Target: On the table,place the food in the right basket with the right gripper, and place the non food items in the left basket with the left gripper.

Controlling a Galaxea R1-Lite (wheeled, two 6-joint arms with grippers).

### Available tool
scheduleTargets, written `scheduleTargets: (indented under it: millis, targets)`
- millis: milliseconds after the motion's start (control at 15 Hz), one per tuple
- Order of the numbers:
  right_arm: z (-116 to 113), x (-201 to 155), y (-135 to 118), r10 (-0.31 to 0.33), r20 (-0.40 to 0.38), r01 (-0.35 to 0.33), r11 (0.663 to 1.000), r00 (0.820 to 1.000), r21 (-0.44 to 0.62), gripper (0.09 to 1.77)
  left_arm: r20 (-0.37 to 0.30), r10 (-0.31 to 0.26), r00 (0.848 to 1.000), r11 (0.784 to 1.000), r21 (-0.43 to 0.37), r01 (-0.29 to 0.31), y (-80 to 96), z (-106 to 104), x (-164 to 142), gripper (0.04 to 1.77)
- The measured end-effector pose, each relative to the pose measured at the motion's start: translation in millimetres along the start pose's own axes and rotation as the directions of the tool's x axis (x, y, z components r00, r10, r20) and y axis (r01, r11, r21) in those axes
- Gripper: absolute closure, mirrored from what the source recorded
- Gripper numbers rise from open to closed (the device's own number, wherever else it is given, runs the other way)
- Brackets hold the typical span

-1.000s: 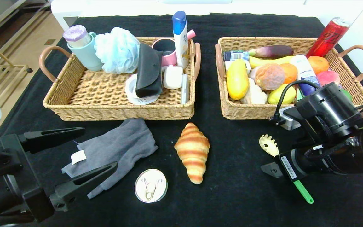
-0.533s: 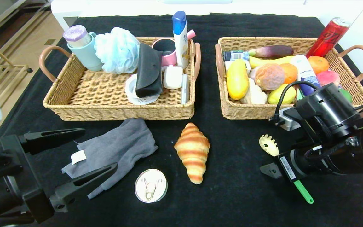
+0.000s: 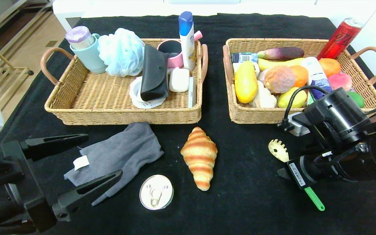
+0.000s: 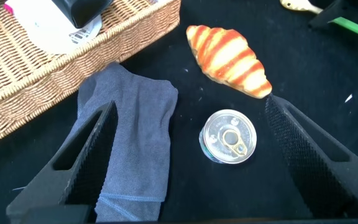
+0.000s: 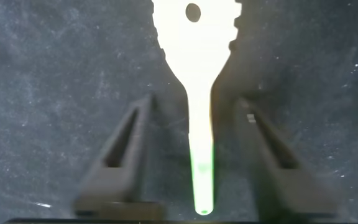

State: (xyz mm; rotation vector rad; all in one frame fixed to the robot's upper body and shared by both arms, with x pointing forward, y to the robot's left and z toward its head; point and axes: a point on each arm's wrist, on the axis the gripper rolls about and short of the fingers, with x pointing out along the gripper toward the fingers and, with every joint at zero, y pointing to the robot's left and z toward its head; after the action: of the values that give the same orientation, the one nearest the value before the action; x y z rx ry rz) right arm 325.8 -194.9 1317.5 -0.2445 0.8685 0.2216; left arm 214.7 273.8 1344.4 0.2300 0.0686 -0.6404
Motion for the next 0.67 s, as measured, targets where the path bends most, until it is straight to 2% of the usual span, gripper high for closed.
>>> scheduleTargets:
  millis: [133, 200, 267, 667]
  targets:
    - [0.2, 0.7, 1.0, 0.001, 0.003, -0.001, 1.000, 1.000, -0.001, 1.12, 0.000, 0.000, 1.000, 1.000, 0.002, 0.000, -0.1, -0.1, -0.2, 0.09]
    - [0.3, 1.6, 1.4, 0.001, 0.003, -0.001, 1.000, 1.000, -0.001, 1.61, 0.002, 0.000, 1.000, 1.000, 0.002, 0.000, -0.1, 0.1, -0.5, 0.09]
    - [0.4, 2.1, 1.2, 0.001, 0.003, -0.001, 1.000, 1.000, 0.000, 1.72, 0.002, 0.001, 1.000, 1.000, 0.002, -0.001, -0.1, 0.1, -0.6, 0.09]
    - [0.5, 2.5, -0.1, -0.002, 0.003, 0.002, 1.000, 1.000, 0.004, 1.72, 0.004, 0.001, 1.000, 1.000, 0.004, -0.001, -0.2, 0.3, -1.2, 0.09]
